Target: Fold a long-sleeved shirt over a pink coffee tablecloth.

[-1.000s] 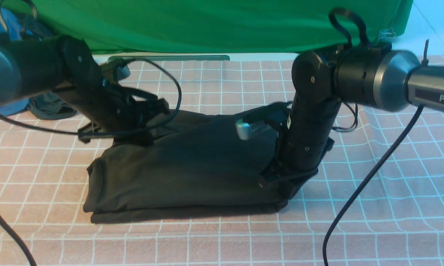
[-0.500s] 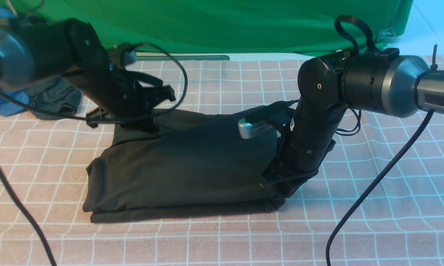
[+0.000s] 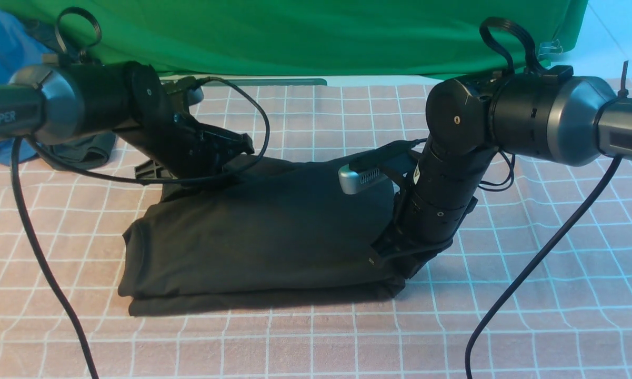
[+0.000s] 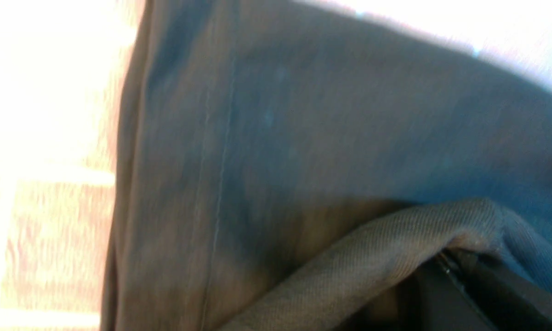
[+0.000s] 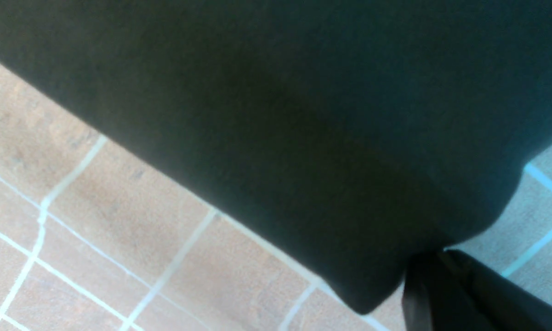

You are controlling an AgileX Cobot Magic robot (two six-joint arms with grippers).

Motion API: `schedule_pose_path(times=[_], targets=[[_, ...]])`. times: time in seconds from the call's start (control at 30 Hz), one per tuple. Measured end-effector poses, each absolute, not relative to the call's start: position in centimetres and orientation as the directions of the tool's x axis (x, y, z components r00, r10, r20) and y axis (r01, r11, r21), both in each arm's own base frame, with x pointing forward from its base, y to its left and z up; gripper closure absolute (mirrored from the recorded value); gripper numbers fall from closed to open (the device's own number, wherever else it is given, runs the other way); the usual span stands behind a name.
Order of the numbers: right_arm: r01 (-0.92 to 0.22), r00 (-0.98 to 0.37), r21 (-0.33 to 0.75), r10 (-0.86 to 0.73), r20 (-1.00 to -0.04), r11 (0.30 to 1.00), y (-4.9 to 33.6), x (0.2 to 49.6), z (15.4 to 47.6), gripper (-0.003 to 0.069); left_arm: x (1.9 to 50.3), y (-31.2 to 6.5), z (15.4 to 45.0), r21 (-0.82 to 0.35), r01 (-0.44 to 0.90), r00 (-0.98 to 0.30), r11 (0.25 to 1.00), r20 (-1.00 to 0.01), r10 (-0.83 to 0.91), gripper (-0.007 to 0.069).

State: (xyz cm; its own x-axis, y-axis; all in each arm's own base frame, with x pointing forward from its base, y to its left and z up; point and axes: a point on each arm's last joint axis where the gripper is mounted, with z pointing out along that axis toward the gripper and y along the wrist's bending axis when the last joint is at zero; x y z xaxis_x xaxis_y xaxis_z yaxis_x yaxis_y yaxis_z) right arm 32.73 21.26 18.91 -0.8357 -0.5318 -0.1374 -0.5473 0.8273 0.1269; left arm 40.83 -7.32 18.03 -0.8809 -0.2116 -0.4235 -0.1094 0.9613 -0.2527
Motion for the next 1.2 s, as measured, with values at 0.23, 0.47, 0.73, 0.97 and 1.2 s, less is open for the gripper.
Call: schedule_pose_path(times=[0.23, 0.47, 0.73, 0.97, 1.2], targets=[[-0.546, -0.836, 0.128, -0.529, -0.145, 0.828, 21.3, 32.8, 19.0, 0.0622, 41.6, -7.0, 18.4, -0.225, -0.109, -0.833, 0.968, -0.511, -0.212, 0.0611], [-0.558, -0.828, 0.127, -0.541, -0.147, 0.820, 21.3, 32.8, 19.0, 0.0622, 42.1, -5.2, 18.6, -0.267, -0.241, -0.778, 0.933, -0.521, -0.350, 0.0611], [-0.564, -0.823, 0.126, -0.545, -0.156, 0.816, 21.3, 32.8, 19.0, 0.0622, 40.8, -4.7, 17.8, -0.169, -0.134, -0.891, 0.977, -0.412, -0.193, 0.0611], [-0.564, -0.823, 0.125, -0.545, -0.160, 0.816, 21.4, 32.9, 19.0, 0.0622, 40.4, -5.0, 17.7, -0.131, 0.013, -0.919, 0.991, -0.393, -0.040, 0.0594], [-0.564, -0.823, 0.125, -0.544, -0.163, 0.816, 21.4, 32.9, 19.0, 0.0622, 40.4, -5.0, 17.7, -0.109, 0.067, -0.919, 0.992, -0.394, 0.019, 0.0390]])
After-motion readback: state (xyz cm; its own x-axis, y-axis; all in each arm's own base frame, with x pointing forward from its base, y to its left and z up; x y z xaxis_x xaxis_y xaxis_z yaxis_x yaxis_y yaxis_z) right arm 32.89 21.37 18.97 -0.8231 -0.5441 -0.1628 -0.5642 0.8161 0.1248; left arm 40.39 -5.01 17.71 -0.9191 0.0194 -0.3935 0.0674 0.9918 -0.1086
